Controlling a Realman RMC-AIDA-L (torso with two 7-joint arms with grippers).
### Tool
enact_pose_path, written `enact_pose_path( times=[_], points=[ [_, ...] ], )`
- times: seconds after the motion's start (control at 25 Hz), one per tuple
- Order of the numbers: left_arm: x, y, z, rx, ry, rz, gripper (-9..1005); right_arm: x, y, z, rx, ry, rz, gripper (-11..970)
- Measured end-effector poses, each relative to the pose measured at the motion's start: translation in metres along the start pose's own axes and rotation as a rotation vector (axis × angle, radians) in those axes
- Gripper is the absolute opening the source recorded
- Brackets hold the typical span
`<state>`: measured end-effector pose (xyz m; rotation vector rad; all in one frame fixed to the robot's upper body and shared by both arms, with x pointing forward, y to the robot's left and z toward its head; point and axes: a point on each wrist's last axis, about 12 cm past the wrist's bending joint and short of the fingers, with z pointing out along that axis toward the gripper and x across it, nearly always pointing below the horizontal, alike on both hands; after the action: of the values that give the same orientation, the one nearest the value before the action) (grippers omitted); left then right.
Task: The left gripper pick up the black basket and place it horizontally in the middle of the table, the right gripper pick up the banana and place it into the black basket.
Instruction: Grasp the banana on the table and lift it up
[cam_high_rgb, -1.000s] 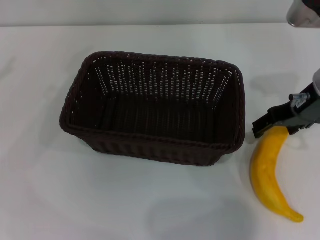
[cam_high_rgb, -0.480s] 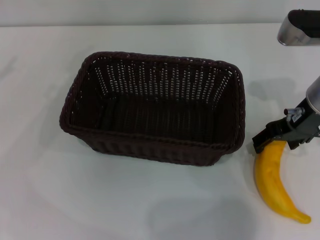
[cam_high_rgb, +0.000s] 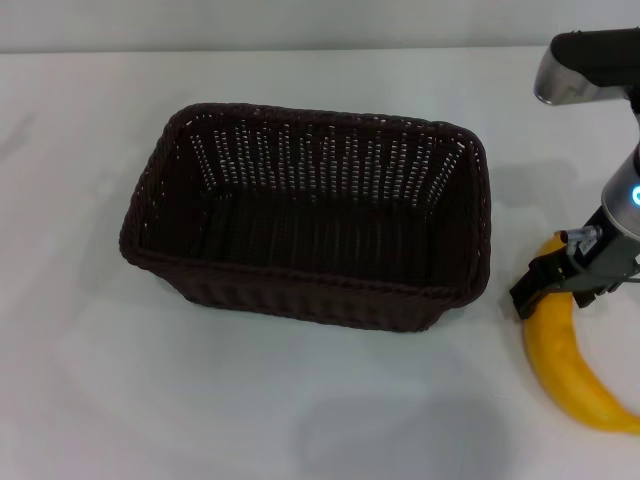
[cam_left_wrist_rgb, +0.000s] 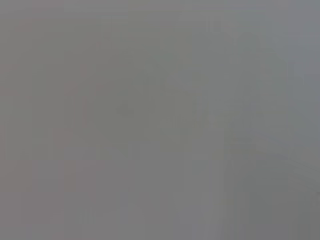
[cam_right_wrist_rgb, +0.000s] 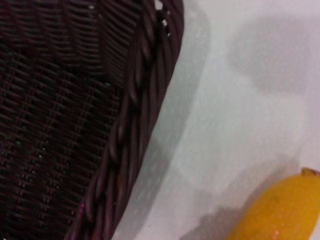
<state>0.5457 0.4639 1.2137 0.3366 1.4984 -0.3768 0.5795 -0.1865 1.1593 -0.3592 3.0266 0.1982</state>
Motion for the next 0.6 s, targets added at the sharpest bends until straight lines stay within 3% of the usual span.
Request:
enact_pose_path(
  times=[0.16,0.28,0.6],
  points=[
    [0.0002,-0.0003,0.0000,0.000,-0.002,-0.002,894,0.0000,0.0030,0.0002,0.022,0.010,-0.020,783],
    [0.0004,-0.0003,-0.0002,-0.001,-0.002,-0.002,894,-0.0001,0.0020,-0.0011,0.047,0.012,-0.021,564],
    [0.0018,0.0000,-0.0031,-0.006,-0.001,-0.005,894,-0.0015,-0.0044,-0.0042,0.067,0.006,-0.032,492]
  ],
)
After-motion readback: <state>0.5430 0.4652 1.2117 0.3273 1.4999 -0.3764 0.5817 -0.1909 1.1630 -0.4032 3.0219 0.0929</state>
